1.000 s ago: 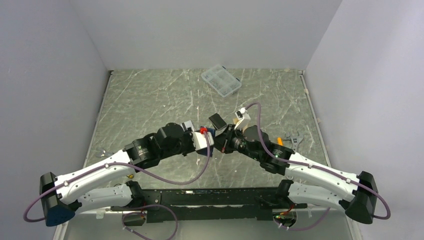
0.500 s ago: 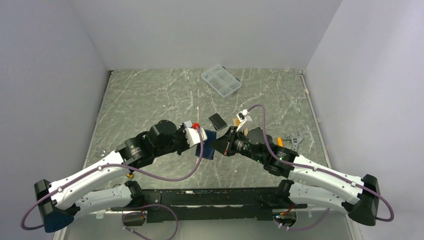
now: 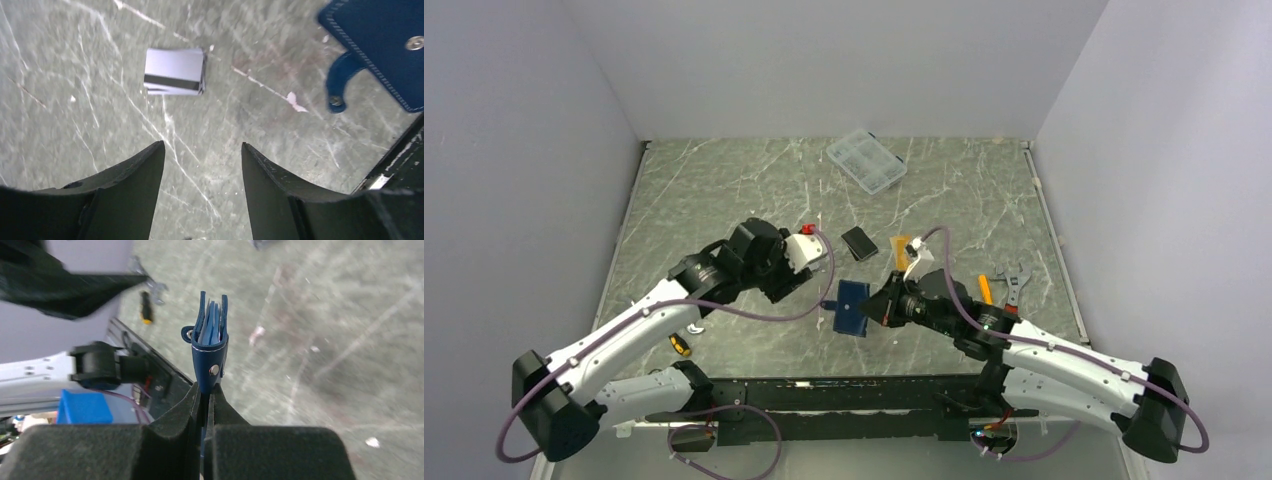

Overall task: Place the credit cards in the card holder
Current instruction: Place the card holder at the center of the board.

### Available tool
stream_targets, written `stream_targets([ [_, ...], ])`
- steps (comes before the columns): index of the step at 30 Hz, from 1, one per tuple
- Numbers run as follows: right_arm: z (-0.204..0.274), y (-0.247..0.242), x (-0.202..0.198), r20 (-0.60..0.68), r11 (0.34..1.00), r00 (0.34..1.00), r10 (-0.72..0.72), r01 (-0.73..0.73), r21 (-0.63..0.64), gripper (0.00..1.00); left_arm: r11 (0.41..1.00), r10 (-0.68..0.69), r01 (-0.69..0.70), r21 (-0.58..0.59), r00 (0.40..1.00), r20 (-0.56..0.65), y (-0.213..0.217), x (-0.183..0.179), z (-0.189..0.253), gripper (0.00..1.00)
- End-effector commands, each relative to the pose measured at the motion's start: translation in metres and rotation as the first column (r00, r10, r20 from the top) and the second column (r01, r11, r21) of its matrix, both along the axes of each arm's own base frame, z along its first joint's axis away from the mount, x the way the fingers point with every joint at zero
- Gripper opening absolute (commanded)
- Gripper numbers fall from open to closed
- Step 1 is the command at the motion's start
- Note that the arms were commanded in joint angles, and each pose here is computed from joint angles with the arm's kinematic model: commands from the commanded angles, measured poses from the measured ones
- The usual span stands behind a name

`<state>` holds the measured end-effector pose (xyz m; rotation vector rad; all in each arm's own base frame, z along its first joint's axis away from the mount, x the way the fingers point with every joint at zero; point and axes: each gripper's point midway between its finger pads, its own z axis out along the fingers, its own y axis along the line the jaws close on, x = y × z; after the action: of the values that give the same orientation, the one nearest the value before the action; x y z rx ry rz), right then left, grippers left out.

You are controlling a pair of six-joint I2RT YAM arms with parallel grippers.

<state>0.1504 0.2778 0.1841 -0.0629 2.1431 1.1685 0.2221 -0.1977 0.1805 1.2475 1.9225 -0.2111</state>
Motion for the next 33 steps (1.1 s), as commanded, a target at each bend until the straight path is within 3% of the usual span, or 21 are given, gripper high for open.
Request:
stream_targets([
  [1,-0.023,0.005,-0.003,-0.048,0.999,0.998,0.038,-0.036,0.035,0.00,1.000,0.028,-0.027,0.004,0.995,-0.091,0.006,-0.001,-0.003,0.63],
  [9,-0.084,0.015,-0.004,-0.160,0.992,0.980,0.121,-0.123,-0.002,0.00,0.997,0.056,-0.064,-0.033,0.979,-0.198,0.003,0.003,-0.009,0.67],
  [13,-0.113,0.008,-0.003,-0.212,0.990,0.970,0.115,-0.130,-0.058,0.00,0.994,0.107,-0.106,0.018,0.956,-0.271,0.012,0.012,-0.026,0.69],
  [14,-0.120,0.004,-0.003,-0.222,0.989,0.969,0.106,-0.126,-0.078,0.06,0.993,0.119,-0.114,0.034,0.953,-0.279,0.016,0.015,-0.032,0.69],
  [19,-0.133,-0.020,0.004,-0.222,0.972,0.974,0.048,-0.096,-0.213,0.63,0.988,0.157,-0.151,0.044,0.935,-0.319,0.023,0.032,-0.054,0.69],
  [22,-0.121,-0.031,0.018,-0.170,0.951,0.985,0.010,-0.062,-0.303,0.74,0.981,0.189,-0.189,0.032,0.928,-0.322,0.026,0.045,-0.060,0.69],
  [27,-0.073,-0.024,0.054,-0.030,0.929,1.000,0.003,-0.014,-0.371,0.72,0.963,0.248,-0.269,-0.020,0.910,-0.332,0.036,0.071,-0.062,0.68],
  [33,-0.052,0.033,0.107,0.031,0.917,0.995,0.092,-0.072,-0.391,0.70,0.920,0.308,-0.375,-0.113,0.871,-0.382,0.054,0.100,-0.049,0.66],
])
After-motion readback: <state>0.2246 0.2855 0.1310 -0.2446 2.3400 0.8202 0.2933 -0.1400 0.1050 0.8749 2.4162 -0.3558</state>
